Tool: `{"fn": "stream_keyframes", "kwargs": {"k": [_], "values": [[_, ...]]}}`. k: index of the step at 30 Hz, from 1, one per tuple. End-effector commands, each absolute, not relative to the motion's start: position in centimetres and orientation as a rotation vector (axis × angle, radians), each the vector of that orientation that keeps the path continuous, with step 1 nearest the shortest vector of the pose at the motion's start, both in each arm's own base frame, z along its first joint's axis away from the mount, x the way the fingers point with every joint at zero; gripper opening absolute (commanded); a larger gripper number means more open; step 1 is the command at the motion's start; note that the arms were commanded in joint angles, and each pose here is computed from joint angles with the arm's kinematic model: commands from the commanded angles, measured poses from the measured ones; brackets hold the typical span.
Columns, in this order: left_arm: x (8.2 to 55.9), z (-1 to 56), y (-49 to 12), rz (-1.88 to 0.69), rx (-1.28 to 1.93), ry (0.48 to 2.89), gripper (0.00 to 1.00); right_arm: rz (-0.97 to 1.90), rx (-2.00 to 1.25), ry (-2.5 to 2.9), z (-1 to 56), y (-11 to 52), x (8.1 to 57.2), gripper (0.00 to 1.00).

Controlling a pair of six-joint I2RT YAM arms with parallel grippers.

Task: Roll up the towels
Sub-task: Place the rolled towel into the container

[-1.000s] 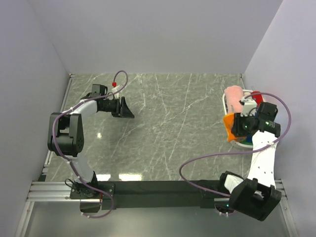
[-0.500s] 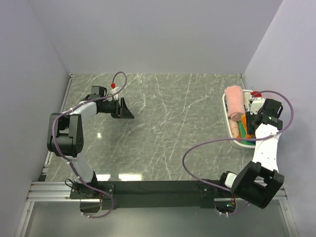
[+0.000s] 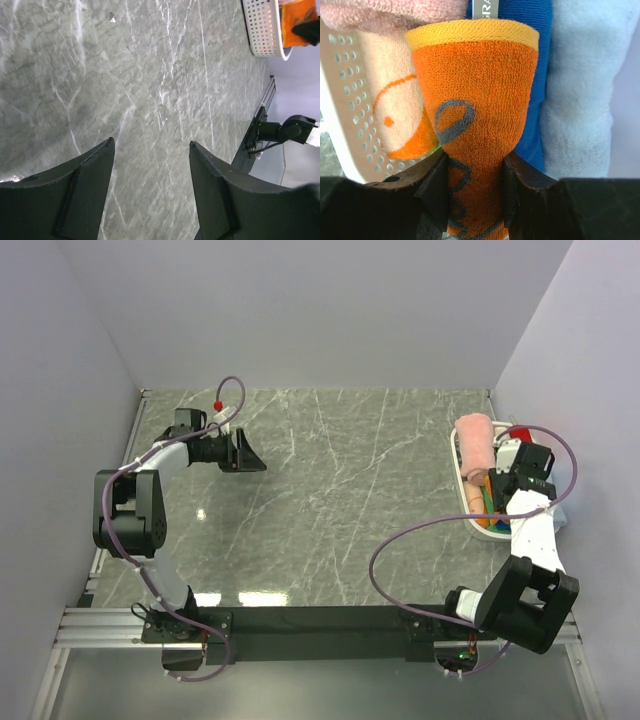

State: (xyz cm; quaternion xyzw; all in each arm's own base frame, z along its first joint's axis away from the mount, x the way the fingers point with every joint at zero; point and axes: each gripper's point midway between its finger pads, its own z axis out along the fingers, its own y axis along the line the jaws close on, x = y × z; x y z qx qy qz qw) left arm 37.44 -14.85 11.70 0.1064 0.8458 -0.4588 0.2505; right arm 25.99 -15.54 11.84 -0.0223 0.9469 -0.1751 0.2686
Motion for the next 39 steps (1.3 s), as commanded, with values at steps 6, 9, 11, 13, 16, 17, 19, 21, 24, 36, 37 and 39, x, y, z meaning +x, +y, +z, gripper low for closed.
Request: {"fn": "stream_keyframes", "kwargs": {"k": [6, 9, 11, 13, 16, 17, 19, 21, 24, 36, 37, 39], "values": [[37.1, 12.6, -14.1, -1.276, 0.269, 2.247, 0.67, -0.425, -0.086, 2.598, 9.0, -14.6, 25.6, 0.00], [37.0, 12.3, -14.1, -1.283, 0.260, 2.255, 0.67, -0.392, -0.095, 2.600, 9.1, -13.9, 25.6, 0.00], [37.2, 12.1, -14.0, -1.281, 0.253, 2.257, 0.67, -0.383, -0.097, 2.595, 9.5, -13.5, 25.5, 0.00], [37.4, 12.3, -14.0, -1.279, 0.255, 2.252, 0.68, -0.370, -0.099, 2.593, 9.7, -13.1, 25.4, 0.00], [37.5, 12.2, -14.0, -1.288, 0.246, 2.256, 0.68, -0.355, -0.097, 2.590, 9.9, -12.6, 25.3, 0.00], [37.5, 12.0, -14.0, -1.294, 0.241, 2.263, 0.68, -0.351, -0.099, 2.592, 9.9, -12.4, 25.2, 0.00], [37.7, 12.1, -14.0, -1.293, 0.245, 2.264, 0.68, -0.337, -0.090, 2.606, 9.7, -12.1, 25.0, 0.00], [37.7, 11.8, -14.0, -1.290, 0.245, 2.269, 0.68, -0.303, -0.094, 2.607, 9.5, -11.4, 25.0, 0.00], [37.7, 11.8, -13.9, -1.292, 0.247, 2.267, 0.69, -0.286, -0.090, 2.624, 8.8, -10.9, 24.7, 0.00], [37.3, 11.5, -13.8, -1.290, 0.244, 2.277, 0.70, -0.152, -0.023, 2.692, 7.0, -9.9, 25.7, 0.08], [37.2, 11.7, -13.8, -1.290, 0.246, 2.274, 0.70, -0.152, -0.019, 2.689, 7.3, -9.9, 25.7, 0.12], [37.2, 11.8, -13.6, -1.283, 0.246, 2.273, 0.71, -0.171, -0.012, 2.658, 8.5, -10.1, 26.1, 0.30]]}}
